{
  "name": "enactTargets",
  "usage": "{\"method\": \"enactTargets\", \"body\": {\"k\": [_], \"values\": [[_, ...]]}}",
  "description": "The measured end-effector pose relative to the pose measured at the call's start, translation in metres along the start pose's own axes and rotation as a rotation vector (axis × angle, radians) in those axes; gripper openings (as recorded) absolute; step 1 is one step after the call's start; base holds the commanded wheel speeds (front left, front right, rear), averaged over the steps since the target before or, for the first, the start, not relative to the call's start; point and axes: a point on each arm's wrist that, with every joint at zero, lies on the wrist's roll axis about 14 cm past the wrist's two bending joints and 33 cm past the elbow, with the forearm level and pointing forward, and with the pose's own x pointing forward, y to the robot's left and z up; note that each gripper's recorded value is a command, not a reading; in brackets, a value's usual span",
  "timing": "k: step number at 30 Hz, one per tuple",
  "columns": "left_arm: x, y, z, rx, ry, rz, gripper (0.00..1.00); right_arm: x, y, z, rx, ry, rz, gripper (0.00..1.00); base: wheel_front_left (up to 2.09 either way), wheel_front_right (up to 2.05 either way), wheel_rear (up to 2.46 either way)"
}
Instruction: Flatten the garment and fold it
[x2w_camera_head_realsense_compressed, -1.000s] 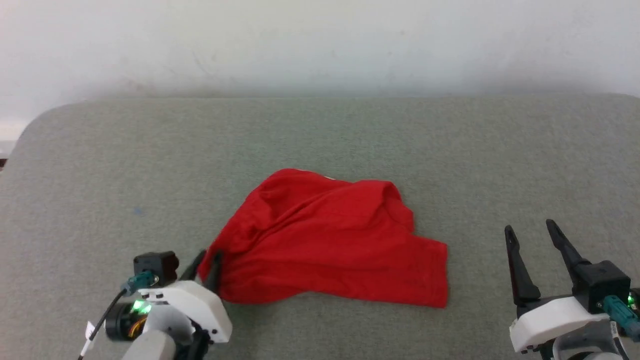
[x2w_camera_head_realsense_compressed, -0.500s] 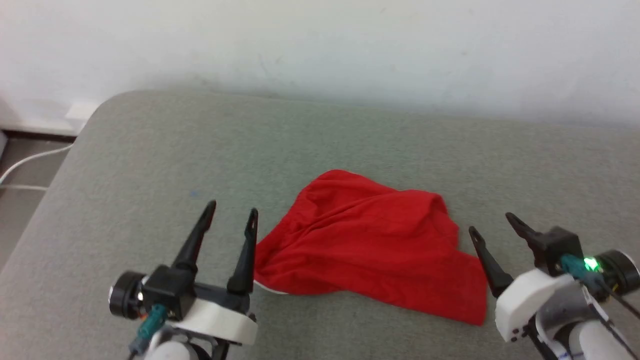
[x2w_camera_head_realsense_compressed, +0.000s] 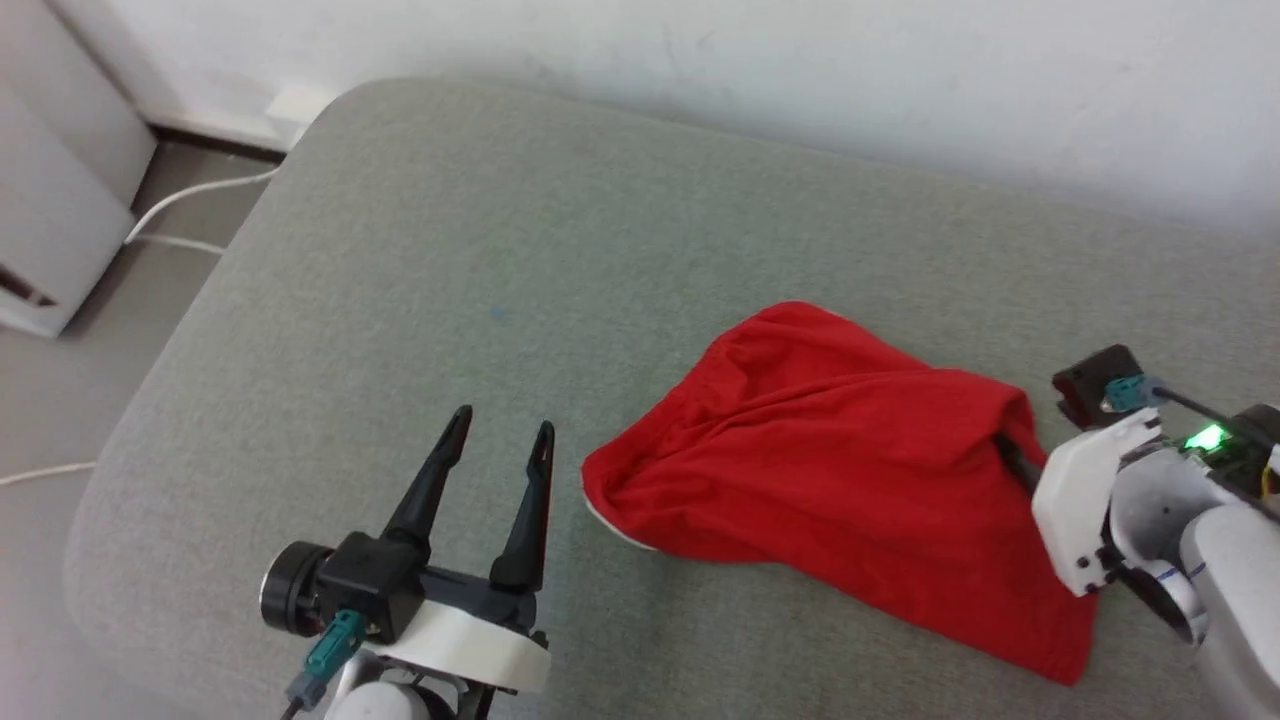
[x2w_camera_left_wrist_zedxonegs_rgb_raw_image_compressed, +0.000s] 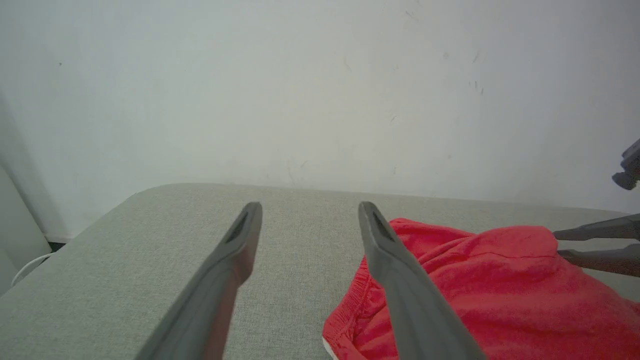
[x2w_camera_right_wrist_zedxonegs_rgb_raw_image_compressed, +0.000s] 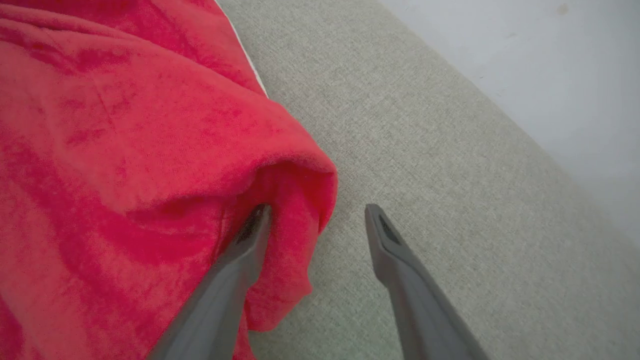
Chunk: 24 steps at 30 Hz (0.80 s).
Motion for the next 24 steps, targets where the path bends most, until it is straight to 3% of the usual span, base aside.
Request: {"method": "enactTargets", "body": {"k": [7,8,9,10,11,17,24], "values": [[-0.002,0.014,-0.011,0.003,0.042,0.05,1.0,0.036,0.01,-0.025,-0.021,0.091,0.069,1.0,0.0,0.0,0.0],[-0.003,0.015,-0.014,0.003,0.051,0.056,1.0,0.04,0.012,-0.024,-0.024,0.086,0.079,0.63,0.0,0.0,0.0],[-0.004,0.016,-0.016,0.004,0.059,0.061,1.0,0.043,0.014,-0.024,-0.021,0.081,0.087,0.63,0.0,0.0,0.0],[-0.004,0.017,-0.018,0.003,0.066,0.06,1.0,0.045,0.016,-0.022,-0.019,0.071,0.094,0.16,0.0,0.0,0.0],[-0.005,0.016,-0.02,0.002,0.072,0.058,1.0,0.046,0.016,-0.02,-0.02,0.052,0.097,0.0,0.0,0.0,0.0],[-0.003,0.012,-0.02,0.004,0.069,0.044,1.0,0.037,-0.001,0.012,-0.008,-0.153,0.026,0.0,0.0,0.0,0.0],[0.0,-0.001,-0.009,-0.008,0.024,-0.008,1.0,-0.021,-0.044,0.082,-0.052,-0.468,-0.161,0.0,0.0,0.0,0.0]]}}
